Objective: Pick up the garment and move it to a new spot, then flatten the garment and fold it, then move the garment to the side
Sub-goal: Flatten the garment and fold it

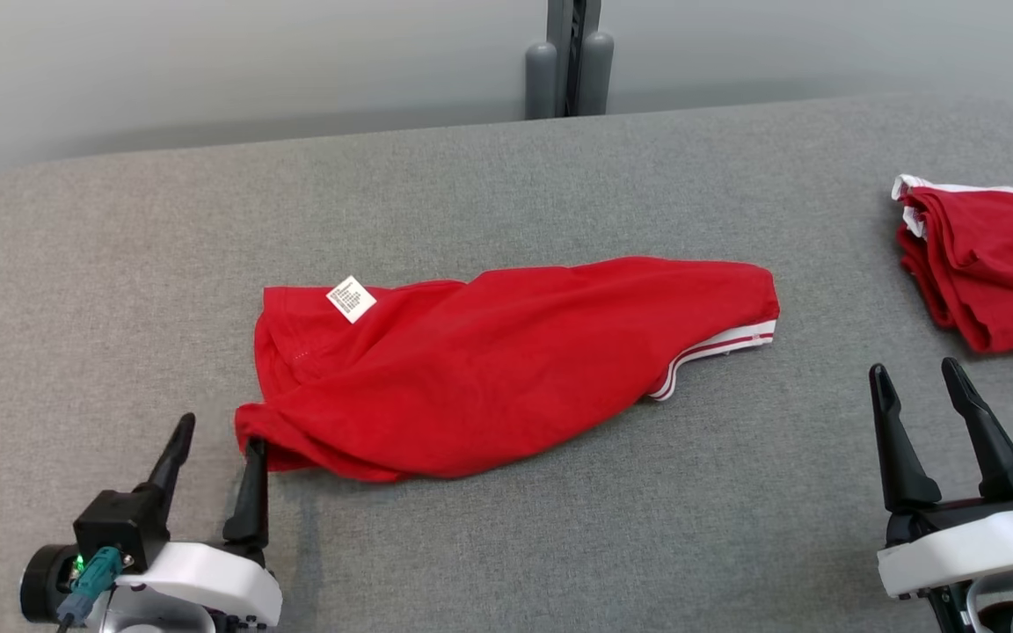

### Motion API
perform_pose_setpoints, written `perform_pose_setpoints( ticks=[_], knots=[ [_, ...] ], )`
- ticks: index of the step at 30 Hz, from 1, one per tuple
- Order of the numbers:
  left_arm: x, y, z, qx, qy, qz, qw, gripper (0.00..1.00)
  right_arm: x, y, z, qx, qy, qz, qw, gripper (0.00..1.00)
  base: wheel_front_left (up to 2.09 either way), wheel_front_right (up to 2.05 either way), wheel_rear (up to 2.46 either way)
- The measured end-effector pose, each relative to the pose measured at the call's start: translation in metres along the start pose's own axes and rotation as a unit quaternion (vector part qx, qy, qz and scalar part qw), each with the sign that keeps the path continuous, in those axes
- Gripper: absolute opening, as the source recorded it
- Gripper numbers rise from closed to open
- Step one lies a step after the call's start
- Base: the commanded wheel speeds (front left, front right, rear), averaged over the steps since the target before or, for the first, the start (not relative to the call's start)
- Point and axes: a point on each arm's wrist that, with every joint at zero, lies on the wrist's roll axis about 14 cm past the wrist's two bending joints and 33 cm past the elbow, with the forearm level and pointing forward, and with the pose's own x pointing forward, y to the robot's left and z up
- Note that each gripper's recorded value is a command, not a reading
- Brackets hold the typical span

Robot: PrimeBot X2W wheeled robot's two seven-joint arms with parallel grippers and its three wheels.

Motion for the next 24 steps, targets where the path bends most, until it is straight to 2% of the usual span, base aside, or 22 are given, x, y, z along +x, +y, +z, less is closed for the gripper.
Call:
perform_pose_setpoints(
  ticks=[6, 10, 24],
  knots=[
    [0.001, 0.003, 0.040, 0.019, -0.061, 0.003, 0.998, 1.00, -0.009, 0.000, 0.008, -0.003, -0.005, 0.001, 1.000, 1.00, 0.00, 0.00, 0.00],
    [-0.003, 0.002, 0.055, 0.023, -0.075, 0.001, 0.997, 1.00, -0.014, 0.001, 0.013, -0.004, -0.012, 0.002, 1.000, 1.00, 0.00, 0.00, 0.00],
    [-0.037, 0.013, 0.040, 0.027, -0.025, 0.017, 0.999, 1.00, -0.029, -0.001, 0.018, -0.013, -0.010, 0.003, 1.000, 1.00, 0.00, 0.00, 0.00]
  ],
)
